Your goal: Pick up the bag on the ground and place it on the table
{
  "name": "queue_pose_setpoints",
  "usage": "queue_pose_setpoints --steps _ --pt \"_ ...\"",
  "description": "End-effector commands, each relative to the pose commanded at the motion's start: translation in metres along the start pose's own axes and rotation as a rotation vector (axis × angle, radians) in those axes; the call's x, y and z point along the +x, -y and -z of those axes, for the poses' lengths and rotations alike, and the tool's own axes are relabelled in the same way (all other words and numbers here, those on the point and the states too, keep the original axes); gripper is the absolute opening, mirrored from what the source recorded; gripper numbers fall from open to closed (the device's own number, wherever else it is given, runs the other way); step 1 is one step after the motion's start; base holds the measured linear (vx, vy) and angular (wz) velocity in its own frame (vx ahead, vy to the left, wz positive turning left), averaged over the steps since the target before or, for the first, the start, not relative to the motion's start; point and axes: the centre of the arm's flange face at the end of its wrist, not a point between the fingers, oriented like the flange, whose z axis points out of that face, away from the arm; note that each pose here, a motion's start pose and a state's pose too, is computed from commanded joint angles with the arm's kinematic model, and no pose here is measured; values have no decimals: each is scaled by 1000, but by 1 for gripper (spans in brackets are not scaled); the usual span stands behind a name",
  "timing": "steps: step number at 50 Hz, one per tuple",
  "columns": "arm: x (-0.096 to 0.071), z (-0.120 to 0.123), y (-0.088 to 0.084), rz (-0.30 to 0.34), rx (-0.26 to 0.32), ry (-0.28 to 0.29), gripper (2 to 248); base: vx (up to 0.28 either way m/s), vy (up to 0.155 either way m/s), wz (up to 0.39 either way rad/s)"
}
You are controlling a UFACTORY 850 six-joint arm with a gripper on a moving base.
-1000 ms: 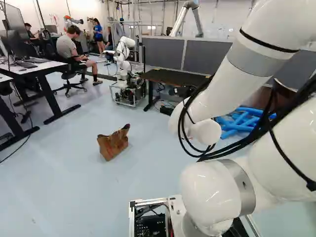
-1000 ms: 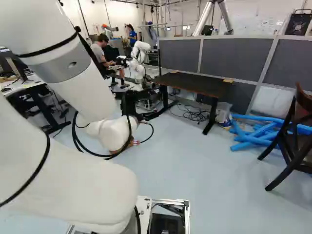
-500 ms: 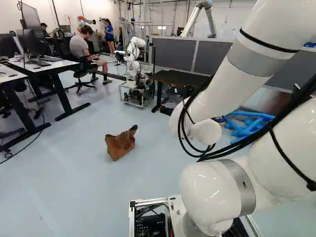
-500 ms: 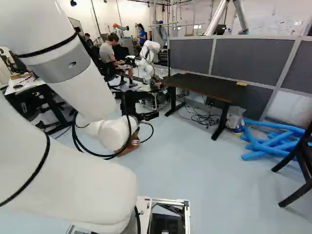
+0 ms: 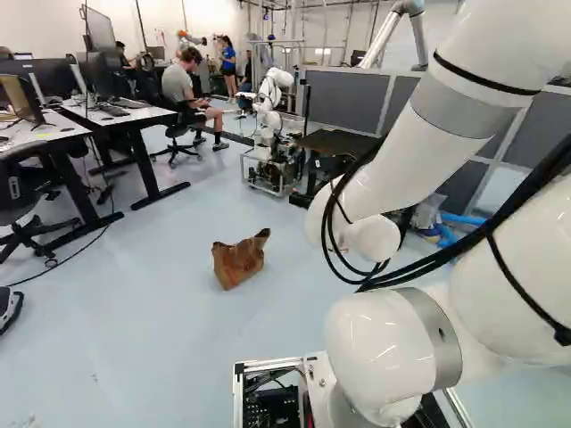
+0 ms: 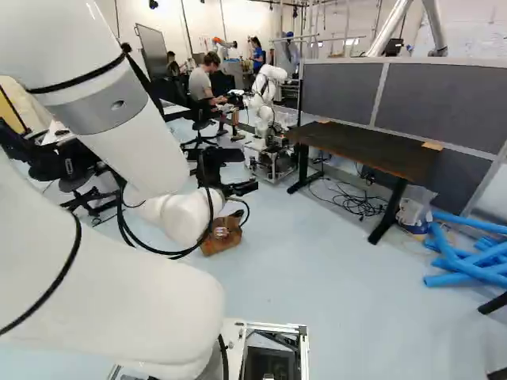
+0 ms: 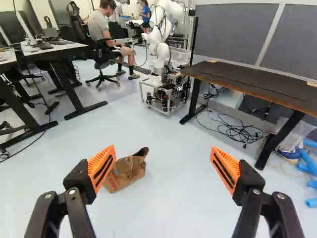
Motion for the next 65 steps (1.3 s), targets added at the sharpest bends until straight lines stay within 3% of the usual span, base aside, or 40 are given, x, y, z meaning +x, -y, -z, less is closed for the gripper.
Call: queue_pose_setpoints --steps 65 --pt "0 0 0 0 0 0 247 144 52 235"
